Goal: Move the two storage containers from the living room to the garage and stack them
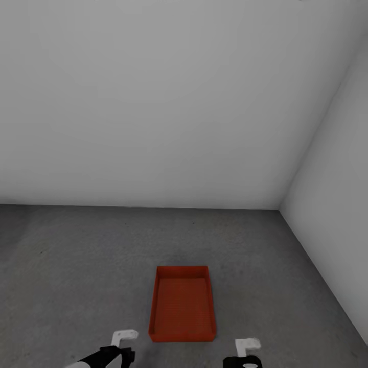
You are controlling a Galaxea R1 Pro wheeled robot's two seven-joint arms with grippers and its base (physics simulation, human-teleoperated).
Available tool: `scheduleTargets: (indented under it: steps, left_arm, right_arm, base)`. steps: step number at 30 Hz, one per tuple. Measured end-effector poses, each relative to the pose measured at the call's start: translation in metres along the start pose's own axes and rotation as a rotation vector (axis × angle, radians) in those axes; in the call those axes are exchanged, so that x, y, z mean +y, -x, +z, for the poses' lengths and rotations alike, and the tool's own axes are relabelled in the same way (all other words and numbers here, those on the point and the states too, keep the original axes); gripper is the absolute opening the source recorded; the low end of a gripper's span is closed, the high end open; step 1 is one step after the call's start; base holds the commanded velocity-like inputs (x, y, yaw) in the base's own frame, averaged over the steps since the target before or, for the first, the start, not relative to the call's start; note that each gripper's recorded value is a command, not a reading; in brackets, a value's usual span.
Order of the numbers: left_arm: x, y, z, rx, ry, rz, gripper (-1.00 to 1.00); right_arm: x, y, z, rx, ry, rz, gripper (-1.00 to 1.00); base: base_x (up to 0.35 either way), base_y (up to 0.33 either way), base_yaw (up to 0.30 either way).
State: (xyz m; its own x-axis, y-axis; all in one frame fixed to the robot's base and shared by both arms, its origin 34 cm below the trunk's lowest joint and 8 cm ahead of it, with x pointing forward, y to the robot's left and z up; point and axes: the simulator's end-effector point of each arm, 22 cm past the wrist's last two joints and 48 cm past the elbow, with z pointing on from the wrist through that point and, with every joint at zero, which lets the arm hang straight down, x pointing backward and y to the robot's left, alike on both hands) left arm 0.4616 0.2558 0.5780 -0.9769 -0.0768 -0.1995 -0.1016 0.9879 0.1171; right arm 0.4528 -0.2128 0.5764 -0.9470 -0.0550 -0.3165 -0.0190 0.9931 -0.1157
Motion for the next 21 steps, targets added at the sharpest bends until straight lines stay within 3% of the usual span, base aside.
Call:
scheduleTargets:
  steps: [9, 21]
  left_arm:
    - [0.004, -0.003, -0.009, -0.018, 0.003, -0.006, 1.0]
    - [0.012, -0.048, -0.018, 0.034, 0.011, 0.001, 1.0]
  right_arm:
    - [0.01, -0.066, -0.018, 0.085, 0.016, -0.01, 1.0]
    - [0.016, -0.115, -0.04, 0.147, 0.028, -0.013, 1.0]
  base:
    - [0.0, 0.0, 0.0]
    - [0.0, 0.0, 0.0]
